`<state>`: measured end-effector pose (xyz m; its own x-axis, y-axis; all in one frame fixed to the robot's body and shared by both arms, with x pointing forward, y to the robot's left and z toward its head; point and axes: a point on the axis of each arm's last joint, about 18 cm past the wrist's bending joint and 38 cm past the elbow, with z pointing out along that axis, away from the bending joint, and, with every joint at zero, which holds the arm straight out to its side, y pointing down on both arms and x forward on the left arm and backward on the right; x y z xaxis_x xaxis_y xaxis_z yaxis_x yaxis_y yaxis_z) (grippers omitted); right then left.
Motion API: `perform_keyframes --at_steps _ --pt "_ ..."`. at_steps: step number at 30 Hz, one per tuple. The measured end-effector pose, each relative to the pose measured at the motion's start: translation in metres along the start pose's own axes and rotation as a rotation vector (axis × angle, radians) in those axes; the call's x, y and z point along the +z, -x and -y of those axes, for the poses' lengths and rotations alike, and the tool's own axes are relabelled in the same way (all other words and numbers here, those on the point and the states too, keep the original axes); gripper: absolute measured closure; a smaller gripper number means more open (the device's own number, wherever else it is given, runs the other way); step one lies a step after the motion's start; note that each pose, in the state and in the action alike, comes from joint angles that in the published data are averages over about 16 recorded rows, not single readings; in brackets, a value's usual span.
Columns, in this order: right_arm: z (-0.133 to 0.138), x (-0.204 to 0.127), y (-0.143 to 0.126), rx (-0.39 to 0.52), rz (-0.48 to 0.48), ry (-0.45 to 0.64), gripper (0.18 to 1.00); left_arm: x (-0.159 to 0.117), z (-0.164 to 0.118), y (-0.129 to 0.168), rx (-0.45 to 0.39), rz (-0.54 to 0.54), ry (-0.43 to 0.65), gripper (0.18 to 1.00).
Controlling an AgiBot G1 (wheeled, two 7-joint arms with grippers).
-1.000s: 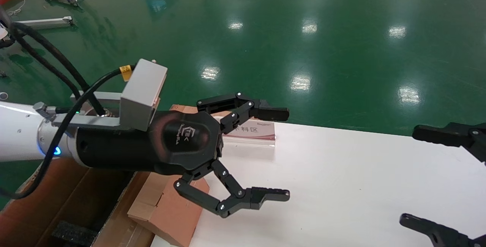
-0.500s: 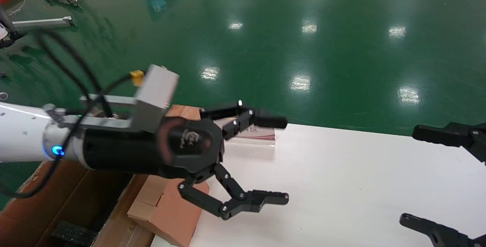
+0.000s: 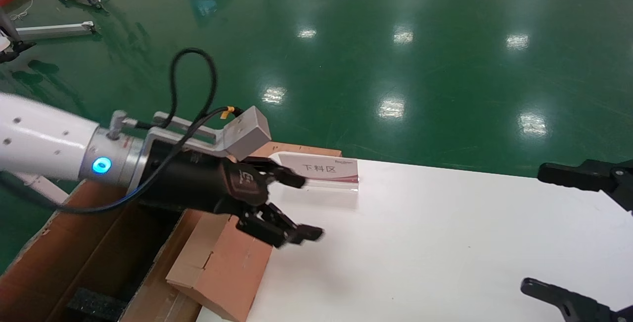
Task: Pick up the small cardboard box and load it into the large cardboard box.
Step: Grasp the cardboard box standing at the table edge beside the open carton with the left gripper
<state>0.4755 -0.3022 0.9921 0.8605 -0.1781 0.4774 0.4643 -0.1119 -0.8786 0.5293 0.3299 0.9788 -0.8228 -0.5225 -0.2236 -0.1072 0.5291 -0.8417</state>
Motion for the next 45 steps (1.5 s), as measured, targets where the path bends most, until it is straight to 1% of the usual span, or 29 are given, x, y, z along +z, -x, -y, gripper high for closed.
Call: perform_keyframes --at_steps 4,8,13,18,25,33,45 --pt "0.0 0.0 0.0 0.0 0.0 0.0 0.178 -0.003 0.004 0.016 -0.077 0.105 0.117 0.184" --pt "0.0 0.0 0.0 0.0 0.0 0.0 0.178 -0.006 0.011 0.03 -0.148 0.209 0.206 0.184" --pt "0.0 0.0 0.0 0.0 0.0 0.0 0.178 -0.01 0.02 0.041 -0.21 0.317 0.288 0.184" --pt "0.0 0.0 0.0 0.0 0.0 0.0 0.178 -0.012 0.025 0.045 -0.265 0.383 0.349 0.184" --pt "0.0 0.0 0.0 0.0 0.0 0.0 0.178 -0.014 0.025 0.043 -0.341 0.423 0.419 0.184" --pt "0.0 0.0 0.0 0.0 0.0 0.0 0.178 -0.016 0.02 0.036 -0.418 0.429 0.485 0.184" --pt "0.0 0.0 0.0 0.0 0.0 0.0 0.178 -0.018 0.009 0.026 -0.486 0.416 0.561 0.184"
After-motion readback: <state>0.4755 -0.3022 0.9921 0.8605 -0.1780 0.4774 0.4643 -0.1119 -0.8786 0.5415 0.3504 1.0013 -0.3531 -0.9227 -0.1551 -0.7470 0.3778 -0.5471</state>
